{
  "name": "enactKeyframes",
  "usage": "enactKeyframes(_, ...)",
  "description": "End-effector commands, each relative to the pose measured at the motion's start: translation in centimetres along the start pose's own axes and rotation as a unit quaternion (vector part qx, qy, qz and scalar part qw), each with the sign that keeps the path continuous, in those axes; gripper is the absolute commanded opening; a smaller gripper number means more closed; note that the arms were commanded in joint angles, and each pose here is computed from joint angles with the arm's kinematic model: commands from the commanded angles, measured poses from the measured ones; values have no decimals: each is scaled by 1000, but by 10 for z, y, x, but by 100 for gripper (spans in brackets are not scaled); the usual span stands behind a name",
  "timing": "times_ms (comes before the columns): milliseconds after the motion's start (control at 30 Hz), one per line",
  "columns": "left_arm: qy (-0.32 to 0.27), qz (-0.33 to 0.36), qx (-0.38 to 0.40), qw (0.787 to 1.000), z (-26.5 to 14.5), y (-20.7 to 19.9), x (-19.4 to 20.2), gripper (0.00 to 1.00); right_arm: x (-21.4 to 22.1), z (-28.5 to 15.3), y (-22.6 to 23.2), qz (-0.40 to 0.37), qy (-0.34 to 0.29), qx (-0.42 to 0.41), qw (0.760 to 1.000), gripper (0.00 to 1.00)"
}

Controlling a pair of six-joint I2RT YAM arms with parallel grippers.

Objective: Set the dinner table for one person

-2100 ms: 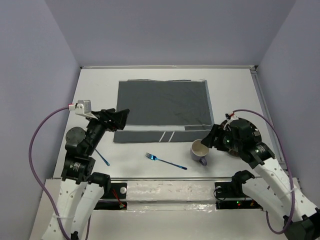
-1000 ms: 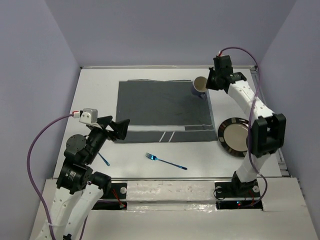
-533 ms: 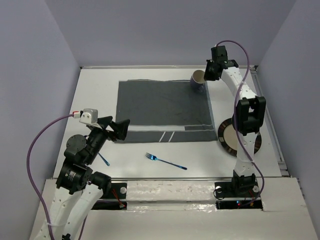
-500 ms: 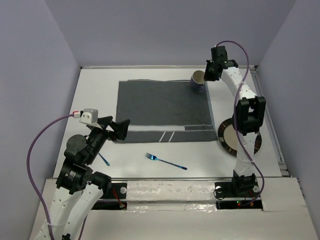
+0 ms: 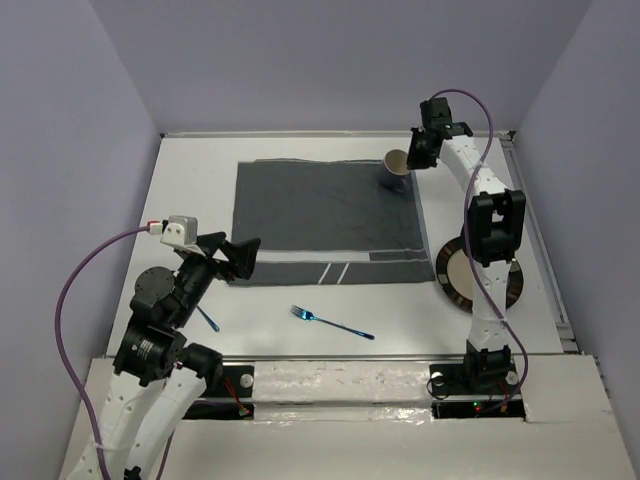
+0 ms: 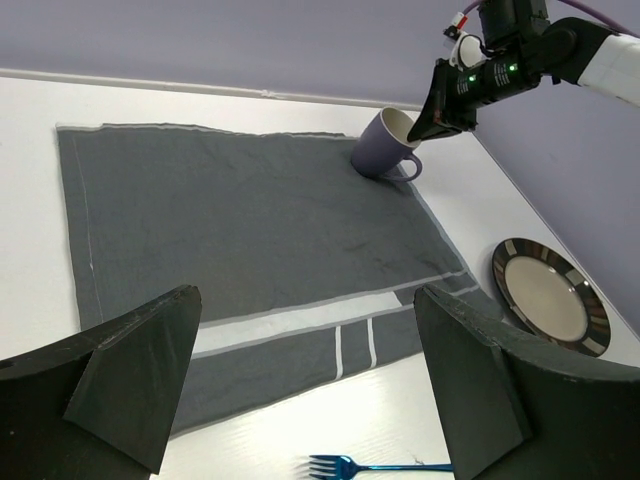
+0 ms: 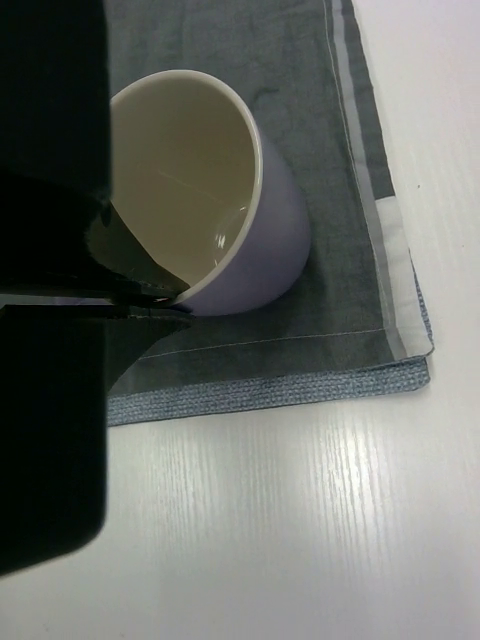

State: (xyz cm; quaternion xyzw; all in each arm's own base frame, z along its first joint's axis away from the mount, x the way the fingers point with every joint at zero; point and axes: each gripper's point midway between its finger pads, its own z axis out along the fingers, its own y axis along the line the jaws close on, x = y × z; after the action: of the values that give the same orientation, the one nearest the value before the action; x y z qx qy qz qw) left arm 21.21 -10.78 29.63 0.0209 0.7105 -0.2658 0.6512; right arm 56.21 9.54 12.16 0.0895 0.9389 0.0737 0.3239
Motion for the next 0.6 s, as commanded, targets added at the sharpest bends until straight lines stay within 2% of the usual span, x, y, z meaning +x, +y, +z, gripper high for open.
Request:
enactKeyframes(0, -6, 3, 3, 1000, 3, -1, -3, 99, -35, -10, 12, 5, -48, -27, 998, 0)
enactKeyframes(67, -4, 4, -1, 1000, 4, 0, -2, 99, -38, -11, 12, 6, -53, -25, 998, 15)
enactKeyframes(100, -3, 4, -1, 1000, 4, 0, -1, 99, -43, -14, 8, 8, -63, -12, 998, 28)
enactKeyframes(233, -3, 3, 0, 1000, 4, 0, -1, 99, -51, -23, 11, 9, -74, -16, 997, 51)
enactKeyframes(367, -3, 4, 1, 1000, 4, -1, -1, 99, -59, -43, 16, 20, -94, -29, 995, 64)
enactKeyframes(400, -5, 4, 0, 1000, 3, 0, -2, 99, -49, -42, 14, 27, -85, -29, 996, 66)
enactKeyframes(433, -6, 4, 2, 1000, 2, -1, -2, 99, -63, -64, 14, 36, -114, -37, 992, 69)
enactKeyframes(500, -8, 4, 5, 1000, 2, -2, -3, 99, -61, -81, 15, 59, -134, -49, 988, 70)
enactKeyframes(567, -10, 5, 10, 1000, 0, -5, -4, 99, -47, -108, -4, 106, -170, -51, 978, 70)
